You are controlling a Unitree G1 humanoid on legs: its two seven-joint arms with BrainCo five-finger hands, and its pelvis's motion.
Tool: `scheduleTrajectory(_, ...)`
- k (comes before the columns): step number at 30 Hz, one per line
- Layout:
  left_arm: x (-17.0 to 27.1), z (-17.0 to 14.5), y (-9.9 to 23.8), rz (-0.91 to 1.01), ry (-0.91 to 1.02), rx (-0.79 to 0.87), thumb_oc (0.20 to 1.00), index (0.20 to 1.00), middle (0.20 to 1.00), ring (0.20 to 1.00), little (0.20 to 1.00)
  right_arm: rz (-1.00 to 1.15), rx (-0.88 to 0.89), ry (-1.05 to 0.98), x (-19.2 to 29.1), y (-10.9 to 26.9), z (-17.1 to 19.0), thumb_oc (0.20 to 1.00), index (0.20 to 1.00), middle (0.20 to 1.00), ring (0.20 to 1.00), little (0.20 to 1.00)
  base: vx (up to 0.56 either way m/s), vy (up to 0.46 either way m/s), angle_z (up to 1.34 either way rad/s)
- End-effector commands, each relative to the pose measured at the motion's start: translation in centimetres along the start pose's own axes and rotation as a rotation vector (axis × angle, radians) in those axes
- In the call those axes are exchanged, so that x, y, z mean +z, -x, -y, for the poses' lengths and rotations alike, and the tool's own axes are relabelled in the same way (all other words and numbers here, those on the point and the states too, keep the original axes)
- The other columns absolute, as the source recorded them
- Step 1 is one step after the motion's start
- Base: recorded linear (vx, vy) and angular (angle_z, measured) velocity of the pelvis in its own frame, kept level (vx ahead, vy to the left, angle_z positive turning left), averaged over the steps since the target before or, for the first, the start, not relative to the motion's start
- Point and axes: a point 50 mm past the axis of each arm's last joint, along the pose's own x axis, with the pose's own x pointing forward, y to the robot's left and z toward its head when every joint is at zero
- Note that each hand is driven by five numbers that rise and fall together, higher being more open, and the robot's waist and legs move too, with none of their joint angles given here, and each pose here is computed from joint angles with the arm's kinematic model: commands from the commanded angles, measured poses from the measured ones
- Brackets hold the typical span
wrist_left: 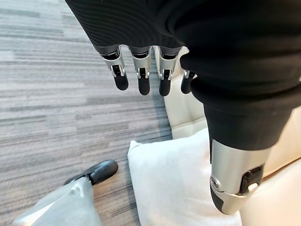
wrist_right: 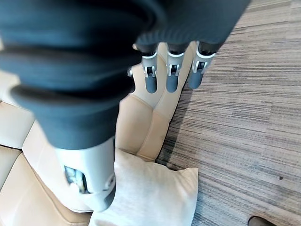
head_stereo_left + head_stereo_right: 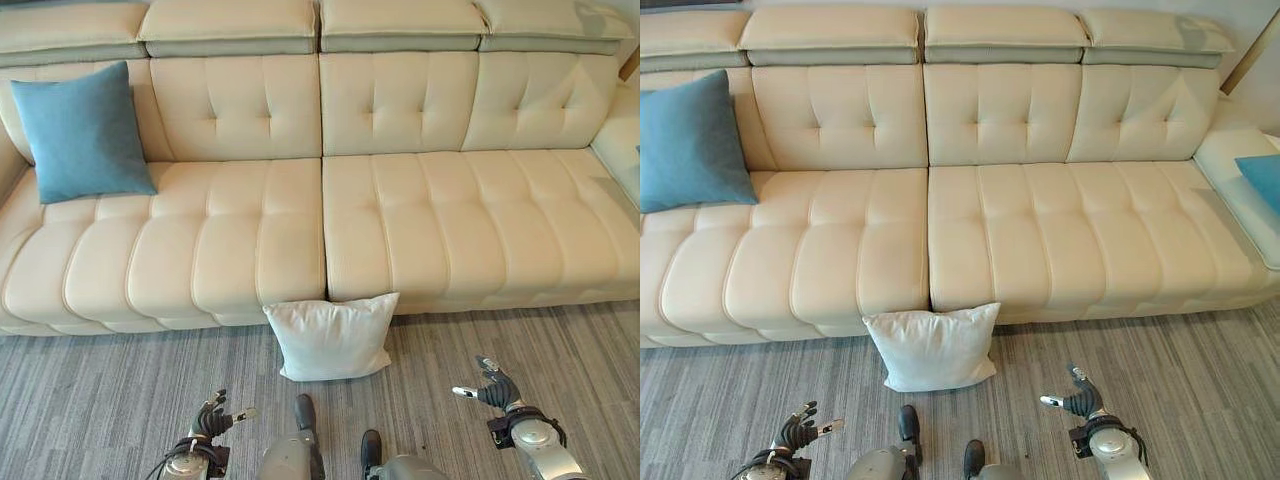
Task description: Pick up all the scattered cushions and arrange them neatly on the sofa.
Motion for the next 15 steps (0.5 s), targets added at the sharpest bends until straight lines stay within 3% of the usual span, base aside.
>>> scheduleTrajectory(1,1.2,-2.7,0.0,0.064,-0.053,0.07,1.0,1.0,1.0,1.0,1.0,0.121,0.022,0.015,2.7,-0.4,-0.6,1.0,1.0,1.0,1.0,1.0,0.13,0.034,-0.06)
scheduleTrajectory(10,2.2,-3.0,-0.2,0.103,-0.004,0.088,1.0,1.0,1.0,1.0,1.0,0.124,-0.008,0.04,2.9,-0.7,0.6,1.0,1.0,1.0,1.0,1.0,0.11,-0.086,0.28)
scheduleTrajectory(15,5.9,-3.0,-1.2,0.206,0.031,0.097,1.0,1.0,1.0,1.0,1.0,0.182,-0.063,0.071,5.5,-1.9,2.2,1.0,1.0,1.0,1.0,1.0,-0.11,-0.117,0.36)
